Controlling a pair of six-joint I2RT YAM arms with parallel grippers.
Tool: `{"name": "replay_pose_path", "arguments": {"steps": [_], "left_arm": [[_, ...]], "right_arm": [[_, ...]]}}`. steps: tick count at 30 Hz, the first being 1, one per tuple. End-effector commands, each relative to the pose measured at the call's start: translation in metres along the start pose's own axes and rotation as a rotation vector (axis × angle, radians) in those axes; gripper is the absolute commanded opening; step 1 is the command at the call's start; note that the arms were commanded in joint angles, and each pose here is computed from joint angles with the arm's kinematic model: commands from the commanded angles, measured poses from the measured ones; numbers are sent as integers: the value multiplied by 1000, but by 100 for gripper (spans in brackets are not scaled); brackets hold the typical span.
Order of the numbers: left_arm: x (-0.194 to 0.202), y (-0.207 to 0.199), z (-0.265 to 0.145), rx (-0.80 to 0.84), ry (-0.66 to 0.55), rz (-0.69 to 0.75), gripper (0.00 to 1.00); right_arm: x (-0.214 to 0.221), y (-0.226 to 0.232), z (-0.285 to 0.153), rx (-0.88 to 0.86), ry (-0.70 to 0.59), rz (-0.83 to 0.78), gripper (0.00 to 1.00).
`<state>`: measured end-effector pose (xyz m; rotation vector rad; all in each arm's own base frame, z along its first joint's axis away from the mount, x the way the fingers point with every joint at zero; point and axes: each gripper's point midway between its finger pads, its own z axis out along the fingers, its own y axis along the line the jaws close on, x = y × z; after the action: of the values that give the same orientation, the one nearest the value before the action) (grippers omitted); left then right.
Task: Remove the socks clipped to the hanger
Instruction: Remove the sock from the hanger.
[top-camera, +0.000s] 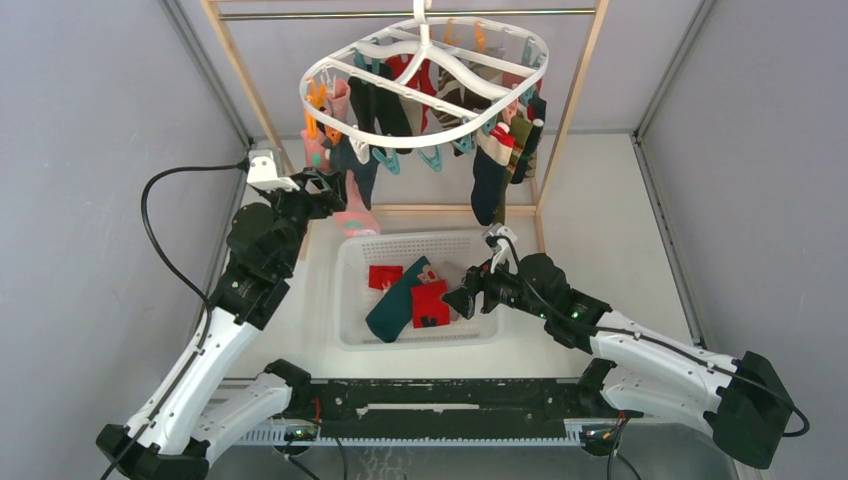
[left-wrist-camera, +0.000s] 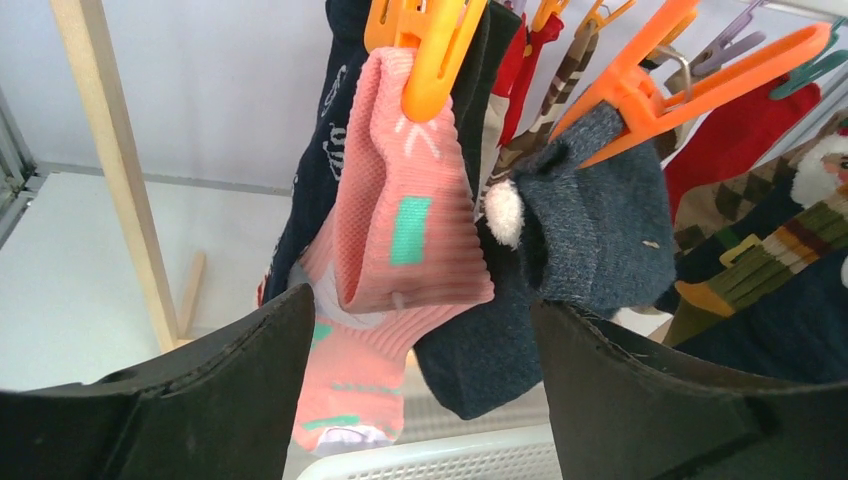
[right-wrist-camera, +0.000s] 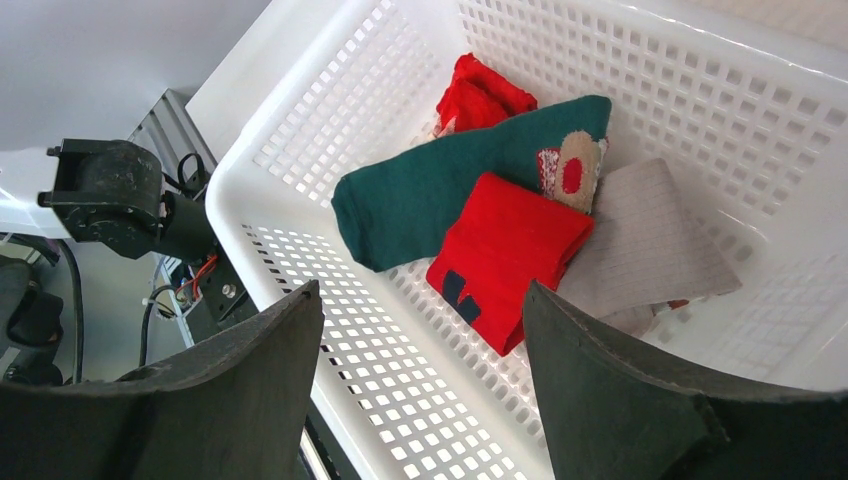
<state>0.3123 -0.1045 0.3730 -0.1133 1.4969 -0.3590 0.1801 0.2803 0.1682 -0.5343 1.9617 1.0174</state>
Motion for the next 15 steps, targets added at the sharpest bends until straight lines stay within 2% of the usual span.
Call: {"name": "replay_pose_path", "arguments": {"steps": [1, 9, 13, 15], "left_arm": [[-53, -14, -6, 45, -126, -56, 84], [-55, -11, 6, 15, -109, -53, 79], [-55, -12, 10, 16, -103, -57, 65], [-54, -12, 12, 20, -99, -57, 53]], "right_arm": [[-7, 5, 1, -17, -30, -15, 79], [-7, 4, -1, -14, -30, -18, 79], [-6, 3, -2, -10, -28, -22, 80], [-6, 3, -2, -11, -30, -22, 79]]}}
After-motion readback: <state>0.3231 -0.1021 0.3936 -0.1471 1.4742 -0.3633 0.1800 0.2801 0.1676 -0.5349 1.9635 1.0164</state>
